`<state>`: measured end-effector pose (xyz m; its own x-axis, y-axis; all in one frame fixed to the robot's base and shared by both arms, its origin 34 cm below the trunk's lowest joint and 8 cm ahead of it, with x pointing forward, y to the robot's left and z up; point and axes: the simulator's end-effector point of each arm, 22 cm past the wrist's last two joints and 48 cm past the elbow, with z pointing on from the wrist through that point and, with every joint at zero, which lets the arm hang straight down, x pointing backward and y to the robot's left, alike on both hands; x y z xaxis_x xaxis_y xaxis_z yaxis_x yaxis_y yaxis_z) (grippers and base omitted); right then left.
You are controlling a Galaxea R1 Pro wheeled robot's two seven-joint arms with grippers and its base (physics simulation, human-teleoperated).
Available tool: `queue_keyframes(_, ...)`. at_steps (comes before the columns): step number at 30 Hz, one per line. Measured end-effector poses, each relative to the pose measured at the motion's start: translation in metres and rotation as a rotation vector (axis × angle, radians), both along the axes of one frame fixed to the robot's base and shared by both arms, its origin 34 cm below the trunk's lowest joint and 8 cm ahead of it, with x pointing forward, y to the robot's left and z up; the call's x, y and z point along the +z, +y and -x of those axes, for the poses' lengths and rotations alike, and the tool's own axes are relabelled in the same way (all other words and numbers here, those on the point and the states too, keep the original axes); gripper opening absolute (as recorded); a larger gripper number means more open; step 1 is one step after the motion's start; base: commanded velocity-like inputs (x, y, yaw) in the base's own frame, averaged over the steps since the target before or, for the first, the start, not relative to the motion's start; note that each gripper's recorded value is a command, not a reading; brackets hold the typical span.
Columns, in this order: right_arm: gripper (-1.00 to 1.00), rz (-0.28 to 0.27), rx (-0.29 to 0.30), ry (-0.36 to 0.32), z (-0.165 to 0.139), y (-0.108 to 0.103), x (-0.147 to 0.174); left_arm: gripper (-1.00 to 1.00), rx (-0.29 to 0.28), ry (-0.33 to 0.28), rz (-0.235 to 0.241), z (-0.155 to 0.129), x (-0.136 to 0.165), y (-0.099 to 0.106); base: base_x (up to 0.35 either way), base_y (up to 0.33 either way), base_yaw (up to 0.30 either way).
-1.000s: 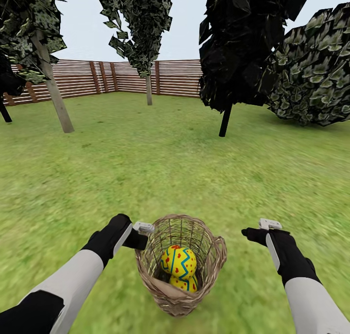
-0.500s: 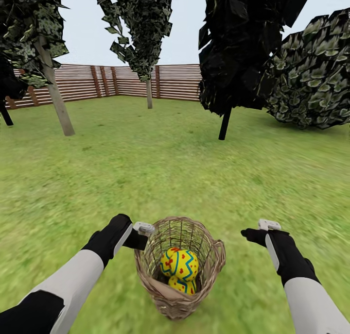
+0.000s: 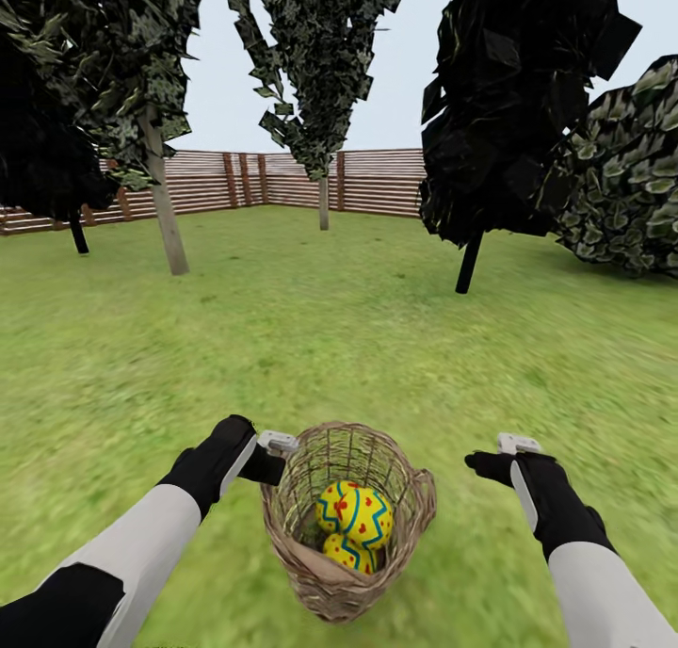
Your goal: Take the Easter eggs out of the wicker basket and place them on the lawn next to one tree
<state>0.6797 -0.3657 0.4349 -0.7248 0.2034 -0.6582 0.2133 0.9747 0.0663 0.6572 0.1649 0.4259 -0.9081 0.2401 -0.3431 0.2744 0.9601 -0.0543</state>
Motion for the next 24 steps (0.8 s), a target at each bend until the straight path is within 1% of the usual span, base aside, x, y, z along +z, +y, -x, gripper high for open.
queue_keyframes(4,1.0,0.0,0.0,-0.013,-0.001,0.001,0.009,-1.0,0.001,-0.015,0.005,-0.001,0.01,-0.001,0.0,0.0,0.29)
queue_keyframes(8,1.0,-0.005,0.005,0.012,0.003,0.004,0.006,-1.0,0.0,-0.02,0.001,-0.003,0.019,0.0,0.0,0.0,0.29)
queue_keyframes(13,1.0,-0.006,0.008,0.017,0.001,0.005,0.015,-1.0,0.0,-0.02,0.002,-0.006,0.03,-0.001,0.0,0.0,0.29)
queue_keyframes(17,1.0,-0.013,0.011,0.047,0.006,0.007,0.012,-1.0,-0.002,-0.021,0.0,-0.009,0.039,-0.001,0.0,0.0,0.29)
queue_keyframes(24,1.0,-0.018,0.014,0.053,0.003,0.009,0.026,-1.0,-0.007,-0.022,0.001,-0.013,0.056,-0.005,0.0,0.0,0.29)
